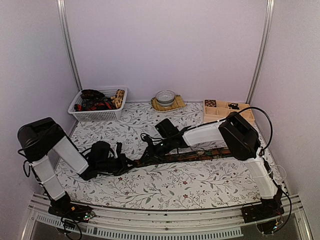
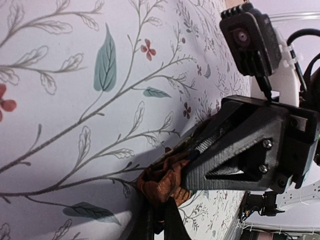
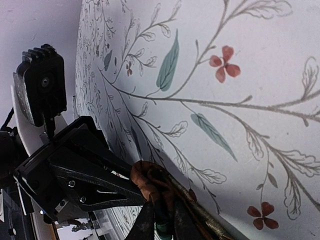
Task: Roll the ties
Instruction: Roll the tie at the center of the board.
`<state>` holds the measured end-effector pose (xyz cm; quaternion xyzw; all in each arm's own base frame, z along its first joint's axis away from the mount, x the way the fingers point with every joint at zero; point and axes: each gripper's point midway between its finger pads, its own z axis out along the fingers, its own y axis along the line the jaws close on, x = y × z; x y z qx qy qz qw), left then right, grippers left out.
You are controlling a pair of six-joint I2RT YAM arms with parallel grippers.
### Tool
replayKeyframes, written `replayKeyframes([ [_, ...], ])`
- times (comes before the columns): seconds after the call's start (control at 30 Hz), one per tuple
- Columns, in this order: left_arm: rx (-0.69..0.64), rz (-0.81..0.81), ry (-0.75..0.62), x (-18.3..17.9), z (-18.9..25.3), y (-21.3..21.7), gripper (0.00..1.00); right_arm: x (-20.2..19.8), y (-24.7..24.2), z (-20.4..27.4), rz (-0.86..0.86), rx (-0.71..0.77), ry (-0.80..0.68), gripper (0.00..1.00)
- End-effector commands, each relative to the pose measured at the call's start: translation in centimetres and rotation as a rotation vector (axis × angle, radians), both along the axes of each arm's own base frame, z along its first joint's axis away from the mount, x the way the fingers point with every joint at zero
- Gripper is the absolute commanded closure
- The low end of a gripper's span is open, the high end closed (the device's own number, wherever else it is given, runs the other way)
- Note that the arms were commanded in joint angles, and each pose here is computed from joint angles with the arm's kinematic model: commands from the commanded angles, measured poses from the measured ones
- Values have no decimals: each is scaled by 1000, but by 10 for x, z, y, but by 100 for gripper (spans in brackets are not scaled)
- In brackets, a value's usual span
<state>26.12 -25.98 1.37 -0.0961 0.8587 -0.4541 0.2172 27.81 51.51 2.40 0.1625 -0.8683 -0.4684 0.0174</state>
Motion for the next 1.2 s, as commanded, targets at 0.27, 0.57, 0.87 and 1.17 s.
replayKeyframes([
  [0.27,506,-108,-6,2,-11,40,100,15,-17,49,-28,20,-86,59],
  [0.57,779,-161,-14,8,-4,71,100,23,-34,85,-58,94,-125,57],
  [0.87,948,-171,-66,33,24,69,100,17,-28,100,-46,197,-100,58],
  [1.17,1201,-205,-87,38,20,51,100,16,-23,119,-106,342,-18,60],
])
